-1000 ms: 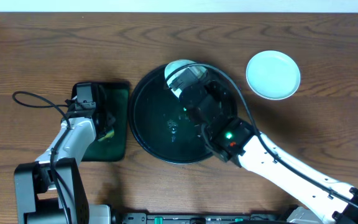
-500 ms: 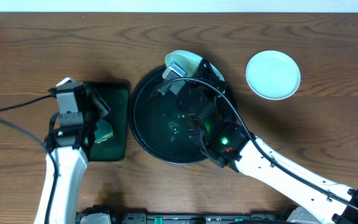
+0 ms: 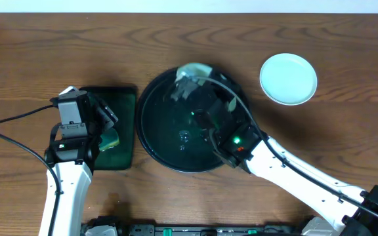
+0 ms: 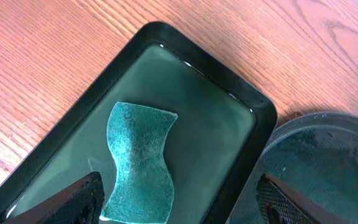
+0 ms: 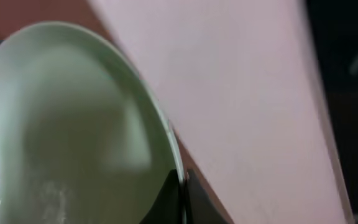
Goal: Clean dirty plates on tray and stack at the side
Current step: 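Carry the green plate right and stack it on the plate pile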
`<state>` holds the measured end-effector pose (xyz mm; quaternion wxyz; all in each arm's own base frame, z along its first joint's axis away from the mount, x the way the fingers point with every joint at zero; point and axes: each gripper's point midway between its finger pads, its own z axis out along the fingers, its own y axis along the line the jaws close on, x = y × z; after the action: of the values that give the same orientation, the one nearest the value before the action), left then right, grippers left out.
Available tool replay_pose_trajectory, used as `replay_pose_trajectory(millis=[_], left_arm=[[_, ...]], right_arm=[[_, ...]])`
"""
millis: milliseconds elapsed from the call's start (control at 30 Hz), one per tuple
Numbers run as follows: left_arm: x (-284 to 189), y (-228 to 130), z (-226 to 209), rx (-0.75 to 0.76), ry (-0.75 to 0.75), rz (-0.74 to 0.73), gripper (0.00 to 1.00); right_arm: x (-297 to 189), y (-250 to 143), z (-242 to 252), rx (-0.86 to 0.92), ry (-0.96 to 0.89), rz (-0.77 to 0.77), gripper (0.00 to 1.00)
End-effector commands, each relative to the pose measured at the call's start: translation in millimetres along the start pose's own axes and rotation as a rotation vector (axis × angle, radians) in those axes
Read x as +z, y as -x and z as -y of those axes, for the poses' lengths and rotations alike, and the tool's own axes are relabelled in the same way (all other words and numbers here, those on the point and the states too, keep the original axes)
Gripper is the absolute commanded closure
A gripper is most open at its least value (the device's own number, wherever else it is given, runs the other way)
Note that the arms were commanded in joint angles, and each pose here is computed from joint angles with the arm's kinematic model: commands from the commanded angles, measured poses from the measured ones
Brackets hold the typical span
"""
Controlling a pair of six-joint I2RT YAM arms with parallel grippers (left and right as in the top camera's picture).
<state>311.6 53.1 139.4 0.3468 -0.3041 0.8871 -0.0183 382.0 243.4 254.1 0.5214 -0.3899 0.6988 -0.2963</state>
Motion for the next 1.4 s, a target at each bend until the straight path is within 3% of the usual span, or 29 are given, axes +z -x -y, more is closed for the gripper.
replay_pose_trajectory(millis=[0, 167, 300, 533, 767, 800, 1000, 1100, 1367], left_arm=[[-2.5, 6.4, 2.9, 0.006, -0.007, 0.011, 0.21], [-2.5, 6.4, 2.9, 0.006, -0.007, 0.011, 0.21], [-2.5, 6.4, 2.9, 0.006, -0.007, 0.011, 0.2], [-2.5, 6.4, 2.9, 0.006, -0.007, 0.011, 0.2], [-2.5, 6.4, 2.9, 0.006, -0.007, 0.011, 0.2], [-2.5, 6.4, 2.9, 0.006, -0.007, 0.011, 0.2], [-2.5, 6.4, 2.9, 0.006, -0.007, 0.011, 0.2], [-2.5, 6.4, 2.9, 0.006, -0.007, 0.011, 0.2], [-2.5, 6.4, 2.9, 0.006, -0.007, 0.011, 0.2]], right_arm=[[3.3, -4.0, 24.3, 0.156, -0.031, 0.001, 0.99], [30.5, -41.8, 2.3, 0.388, 0.208, -0.054, 0.99], [59.1, -101.7, 17.7, 0.728, 0.32, -0.174, 0.99], [85.8, -224.9, 82.3, 1.331, 0.315, -0.319, 0.99], [98.9, -333.4, 85.5, 1.517, 0.19, -0.51, 0.98], [101.8, -340.8, 79.7, 1.521, 0.192, -0.53, 0.92], [129.1, -353.6, 40.7, 1.545, 0.284, -0.548, 0.89], [136.4, -341.1, 30.2, 1.557, 0.376, -0.496, 0.75], [118.4, -322.2, 55.1, 1.55, 0.365, -0.46, 0.73]])
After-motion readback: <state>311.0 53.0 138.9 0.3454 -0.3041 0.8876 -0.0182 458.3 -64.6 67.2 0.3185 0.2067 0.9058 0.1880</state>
